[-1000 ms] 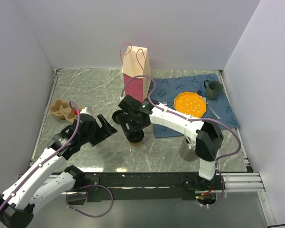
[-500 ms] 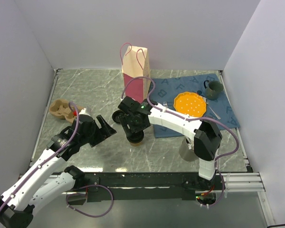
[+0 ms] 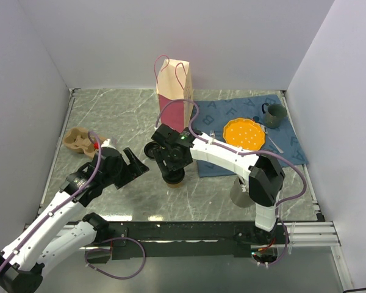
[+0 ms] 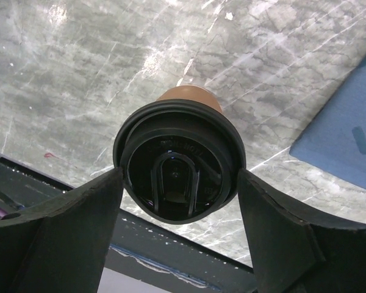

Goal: Pack the takeout coffee

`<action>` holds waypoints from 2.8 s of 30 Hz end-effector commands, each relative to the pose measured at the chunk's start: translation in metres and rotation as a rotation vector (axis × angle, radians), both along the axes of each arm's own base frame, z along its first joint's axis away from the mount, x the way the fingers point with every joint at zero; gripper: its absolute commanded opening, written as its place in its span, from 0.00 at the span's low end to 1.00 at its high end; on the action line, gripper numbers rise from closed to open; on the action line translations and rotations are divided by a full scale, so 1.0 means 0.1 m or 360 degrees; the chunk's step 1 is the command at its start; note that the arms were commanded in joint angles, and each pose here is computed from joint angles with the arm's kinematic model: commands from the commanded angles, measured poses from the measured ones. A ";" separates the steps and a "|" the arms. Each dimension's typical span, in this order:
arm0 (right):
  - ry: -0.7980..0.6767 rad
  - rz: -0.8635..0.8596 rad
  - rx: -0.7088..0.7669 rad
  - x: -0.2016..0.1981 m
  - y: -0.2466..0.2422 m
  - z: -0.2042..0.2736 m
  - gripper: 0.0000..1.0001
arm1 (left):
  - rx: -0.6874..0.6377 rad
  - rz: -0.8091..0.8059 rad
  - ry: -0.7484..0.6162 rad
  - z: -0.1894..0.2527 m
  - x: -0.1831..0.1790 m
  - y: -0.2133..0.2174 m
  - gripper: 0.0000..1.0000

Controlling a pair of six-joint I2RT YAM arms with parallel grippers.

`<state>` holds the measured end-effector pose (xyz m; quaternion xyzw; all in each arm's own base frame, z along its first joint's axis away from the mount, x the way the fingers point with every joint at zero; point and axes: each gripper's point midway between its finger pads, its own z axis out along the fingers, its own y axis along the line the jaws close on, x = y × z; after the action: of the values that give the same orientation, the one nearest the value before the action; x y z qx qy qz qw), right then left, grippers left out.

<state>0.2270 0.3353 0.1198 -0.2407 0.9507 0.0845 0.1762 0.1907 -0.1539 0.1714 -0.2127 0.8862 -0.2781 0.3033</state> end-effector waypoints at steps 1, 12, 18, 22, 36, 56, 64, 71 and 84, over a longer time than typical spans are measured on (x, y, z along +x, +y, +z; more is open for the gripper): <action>0.0009 0.0021 0.0003 0.00 0.06 -0.08 0.78 | 0.0017 0.0023 -0.0021 0.00 0.02 0.04 0.83; 0.0026 -0.0064 -0.0061 -0.11 -0.26 -0.09 0.69 | 0.0017 0.0008 -0.0032 -0.01 0.06 0.00 0.83; 0.0030 -0.0159 -0.0090 -0.15 -0.54 -0.03 0.67 | 0.0026 -0.0020 -0.0050 0.03 0.13 -0.05 0.83; 0.0066 -0.0219 -0.0164 -0.24 -0.78 -0.06 0.67 | 0.0015 -0.0036 -0.0055 0.03 0.16 -0.09 0.83; 0.0026 -0.0567 -0.0216 -0.29 -1.70 -0.05 0.67 | 0.0012 -0.0059 -0.0058 0.00 0.22 -0.15 0.84; -0.0105 -0.0470 0.0138 -0.05 -1.38 0.83 0.83 | 0.0158 0.0149 -0.0153 0.43 0.45 0.06 0.86; -0.0428 -0.0640 0.0459 0.64 -1.11 1.88 0.81 | 0.0202 0.0264 -0.0156 0.76 0.55 0.15 0.90; -0.0720 -0.0743 0.0617 1.60 -0.81 2.49 0.81 | 0.0193 0.0275 -0.0171 0.86 0.50 0.20 0.92; -0.0899 -0.0795 0.0814 2.32 -0.35 2.25 0.75 | 0.0131 0.0214 -0.0135 0.74 0.21 0.25 0.92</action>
<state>0.4322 0.2873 0.3088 0.0119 0.8839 0.1677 0.4365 0.2196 -0.1299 0.2518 -0.2420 0.8647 -0.2250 0.3783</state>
